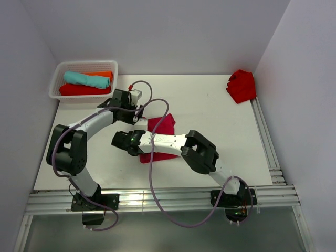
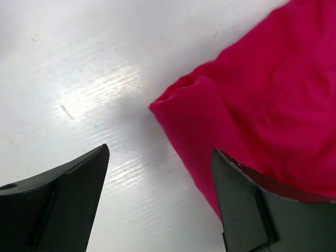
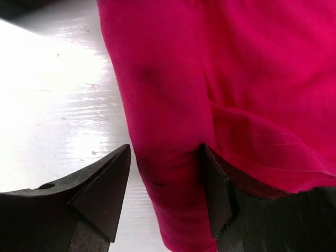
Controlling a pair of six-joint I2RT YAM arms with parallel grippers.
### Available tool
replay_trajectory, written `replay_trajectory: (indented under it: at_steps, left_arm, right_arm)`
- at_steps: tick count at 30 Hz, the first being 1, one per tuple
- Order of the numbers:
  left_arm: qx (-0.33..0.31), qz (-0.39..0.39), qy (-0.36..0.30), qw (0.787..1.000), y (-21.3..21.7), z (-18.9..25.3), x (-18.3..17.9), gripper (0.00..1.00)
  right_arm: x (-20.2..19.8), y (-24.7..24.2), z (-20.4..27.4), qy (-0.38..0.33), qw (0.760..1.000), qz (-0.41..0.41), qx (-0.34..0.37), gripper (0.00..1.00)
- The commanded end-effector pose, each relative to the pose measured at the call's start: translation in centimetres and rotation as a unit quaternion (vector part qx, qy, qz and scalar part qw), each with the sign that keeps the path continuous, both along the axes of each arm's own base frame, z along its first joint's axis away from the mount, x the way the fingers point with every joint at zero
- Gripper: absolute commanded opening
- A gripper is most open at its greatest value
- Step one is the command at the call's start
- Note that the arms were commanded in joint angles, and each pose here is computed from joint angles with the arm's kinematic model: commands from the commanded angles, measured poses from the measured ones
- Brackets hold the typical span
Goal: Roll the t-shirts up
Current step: Roll the tshirt
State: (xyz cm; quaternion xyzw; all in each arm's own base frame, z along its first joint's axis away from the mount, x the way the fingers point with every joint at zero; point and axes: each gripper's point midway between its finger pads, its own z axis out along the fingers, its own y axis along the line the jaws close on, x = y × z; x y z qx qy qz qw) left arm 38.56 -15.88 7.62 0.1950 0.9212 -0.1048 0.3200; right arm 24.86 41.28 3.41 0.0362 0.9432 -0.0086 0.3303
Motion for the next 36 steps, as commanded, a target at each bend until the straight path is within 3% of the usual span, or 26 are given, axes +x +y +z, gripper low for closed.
replay_trajectory:
  at_steps: [1,4,6,7,10,11,15,19,26,36]
  left_arm:
    - [-0.030,-0.011,-0.071,0.997,-0.2,6.3,1.6,0.84]
    - [-0.039,-0.008,-0.080,0.996,0.7,7.6,1.6,0.84]
    - [-0.044,-0.006,-0.082,0.996,1.4,8.0,1.5,0.84]
    - [-0.045,-0.008,-0.080,0.996,1.5,7.9,1.3,0.84]
    - [-0.046,-0.010,-0.074,0.996,2.2,7.3,0.7,0.84]
    - [-0.046,-0.008,-0.075,0.996,2.6,7.2,0.6,0.84]
    - [-0.049,-0.013,-0.064,0.997,3.1,6.0,-0.2,0.84]
    - [-0.054,-0.023,-0.043,0.997,3.1,4.2,-1.4,0.84]
    - [-0.060,-0.024,-0.005,0.998,2.8,1.1,-2.3,0.83]
    - [-0.011,0.020,0.037,0.999,3.6,-3.3,-1.5,0.81]
  right_arm:
    - [-1.3,-1.8,-3.1,0.047,0.998,0.000,-0.046,0.62]
    - [-1.3,-0.8,-3.4,0.053,0.998,0.010,-0.022,0.54]
    - [-1.4,-0.6,-3.4,0.059,0.998,0.022,-0.005,0.42]
    - [-1.3,1.4,-2.4,0.060,0.996,0.036,0.049,0.37]
    - [-1.7,2.2,-2.8,0.081,0.988,0.064,0.112,0.29]
    - [-1.6,3.2,-2.3,0.089,0.978,0.075,0.171,0.24]
    - [-1.2,4.8,-0.3,0.097,0.944,0.089,0.302,0.22]
    - [-0.6,6.1,2.3,0.091,0.894,0.106,0.427,0.22]
    - [-0.2,5.1,1.5,0.112,0.857,0.070,0.498,0.24]
    - [-0.2,3.7,0.4,0.123,0.797,0.018,0.591,0.26]
